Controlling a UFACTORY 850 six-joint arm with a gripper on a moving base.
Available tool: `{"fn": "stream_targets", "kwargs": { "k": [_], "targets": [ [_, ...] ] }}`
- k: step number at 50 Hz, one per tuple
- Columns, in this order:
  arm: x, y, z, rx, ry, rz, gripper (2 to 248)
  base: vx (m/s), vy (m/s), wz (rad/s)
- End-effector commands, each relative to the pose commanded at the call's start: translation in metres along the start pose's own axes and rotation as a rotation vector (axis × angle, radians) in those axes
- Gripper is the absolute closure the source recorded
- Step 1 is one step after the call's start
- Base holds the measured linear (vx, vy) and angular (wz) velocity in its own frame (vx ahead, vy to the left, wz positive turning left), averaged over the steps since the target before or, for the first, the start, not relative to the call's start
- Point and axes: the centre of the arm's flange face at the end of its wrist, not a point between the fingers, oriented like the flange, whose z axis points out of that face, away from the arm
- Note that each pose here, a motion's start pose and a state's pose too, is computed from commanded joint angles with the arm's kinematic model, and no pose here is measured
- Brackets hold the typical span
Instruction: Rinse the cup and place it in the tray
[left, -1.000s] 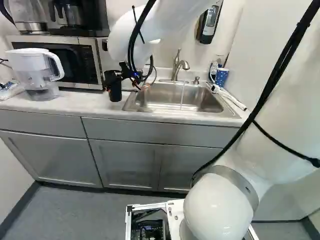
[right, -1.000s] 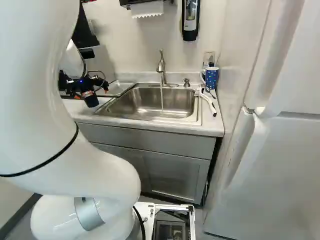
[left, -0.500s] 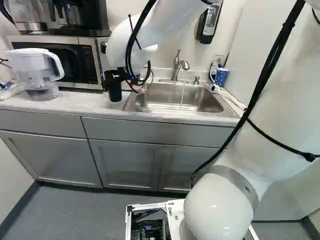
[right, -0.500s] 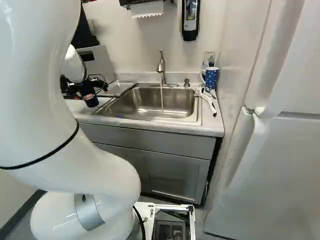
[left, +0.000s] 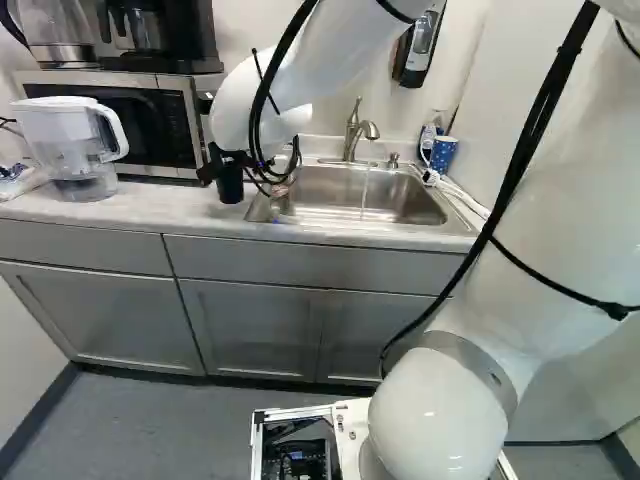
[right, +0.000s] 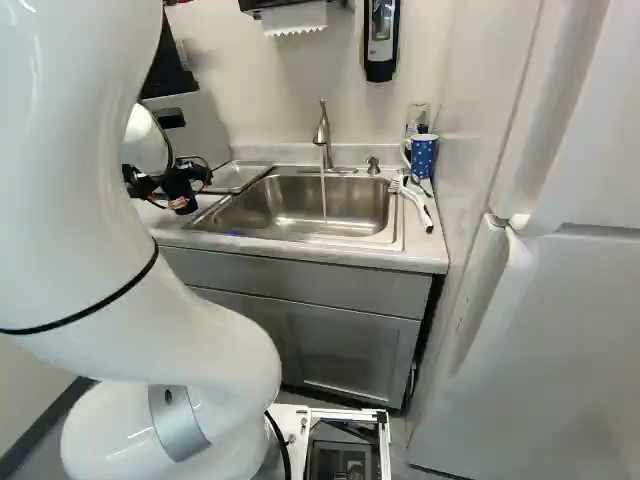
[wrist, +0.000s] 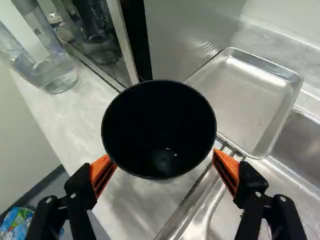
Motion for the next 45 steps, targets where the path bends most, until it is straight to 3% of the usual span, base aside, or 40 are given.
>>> {"fn": "stream_targets", "kwargs": {
  "k": [45],
  "targets": [
    [-0.031,0.005,0.009,-0.009,0.175,0.004,3,0.000,0.000,0.000]
  ]
}}
